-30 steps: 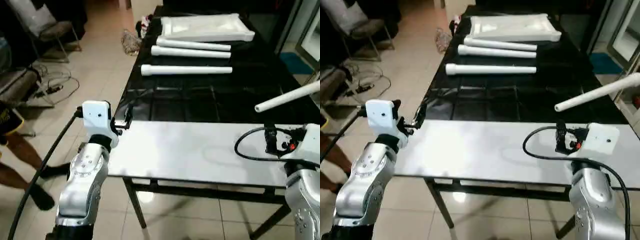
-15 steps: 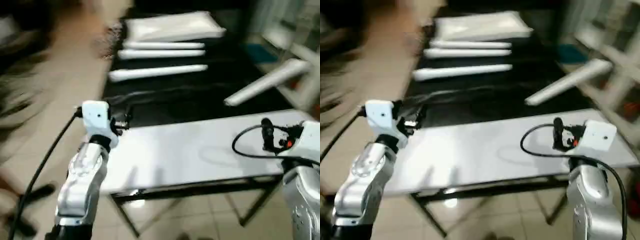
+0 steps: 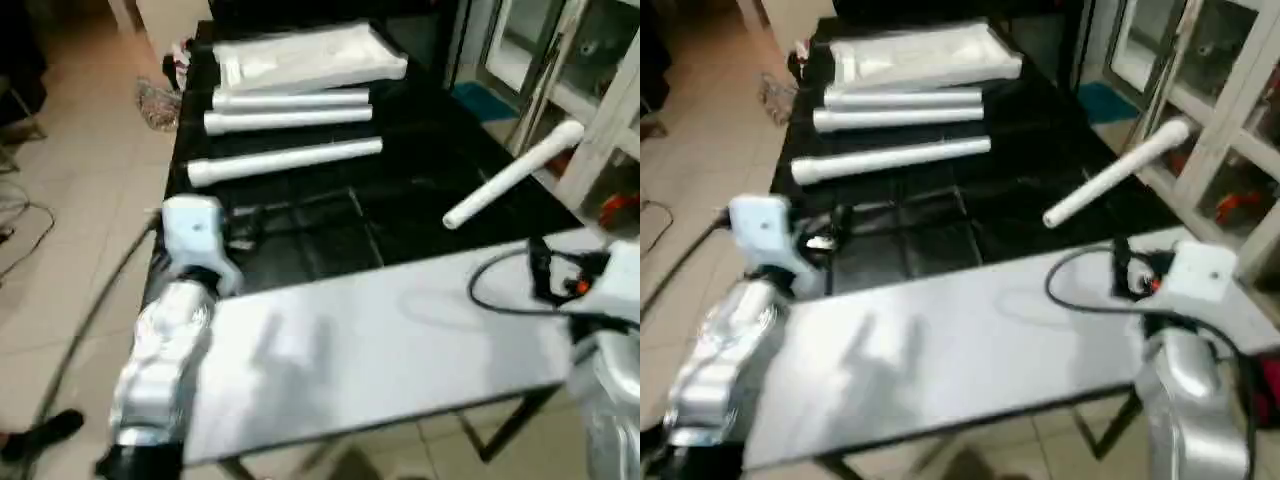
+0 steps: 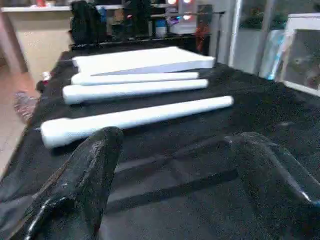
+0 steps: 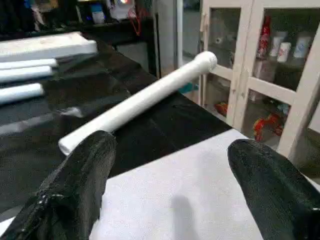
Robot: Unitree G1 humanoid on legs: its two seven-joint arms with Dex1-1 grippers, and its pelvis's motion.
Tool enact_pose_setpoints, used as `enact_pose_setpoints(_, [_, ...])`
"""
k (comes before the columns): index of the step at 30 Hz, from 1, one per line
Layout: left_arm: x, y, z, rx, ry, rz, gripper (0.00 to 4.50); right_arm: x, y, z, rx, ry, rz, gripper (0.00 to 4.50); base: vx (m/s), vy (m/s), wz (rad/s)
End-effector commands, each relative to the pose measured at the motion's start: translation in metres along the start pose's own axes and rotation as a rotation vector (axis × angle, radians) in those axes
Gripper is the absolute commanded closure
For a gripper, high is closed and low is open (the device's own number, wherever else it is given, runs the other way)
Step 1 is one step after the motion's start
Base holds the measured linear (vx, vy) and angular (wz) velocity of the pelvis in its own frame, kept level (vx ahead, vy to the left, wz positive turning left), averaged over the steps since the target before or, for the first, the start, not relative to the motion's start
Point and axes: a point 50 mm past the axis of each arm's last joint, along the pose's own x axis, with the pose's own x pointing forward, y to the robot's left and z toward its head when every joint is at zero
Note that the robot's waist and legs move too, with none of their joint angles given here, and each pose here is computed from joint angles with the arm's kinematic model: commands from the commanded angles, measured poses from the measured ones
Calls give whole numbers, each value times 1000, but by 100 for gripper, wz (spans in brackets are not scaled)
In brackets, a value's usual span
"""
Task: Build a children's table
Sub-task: Move to table
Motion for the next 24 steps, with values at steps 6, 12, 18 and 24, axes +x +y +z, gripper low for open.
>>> enact_pose_setpoints(6, [-5,8,-5,40,31,19,54,9,9,6,46,-36,66,19,-37,9,6])
enact_pose_setpoints(12, [-10,12,-13,92,71,-52,54,41,29,4,25,41,120,5,-80,41,-6])
enact_pose_setpoints(18, [-14,20,-17,144,118,-116,54,79,61,-8,-74,187,197,5,-27,15,-7])
enact_pose_setpoints(24, [-17,21,-14,167,129,-160,54,111,79,-7,-55,222,166,5,0,0,0])
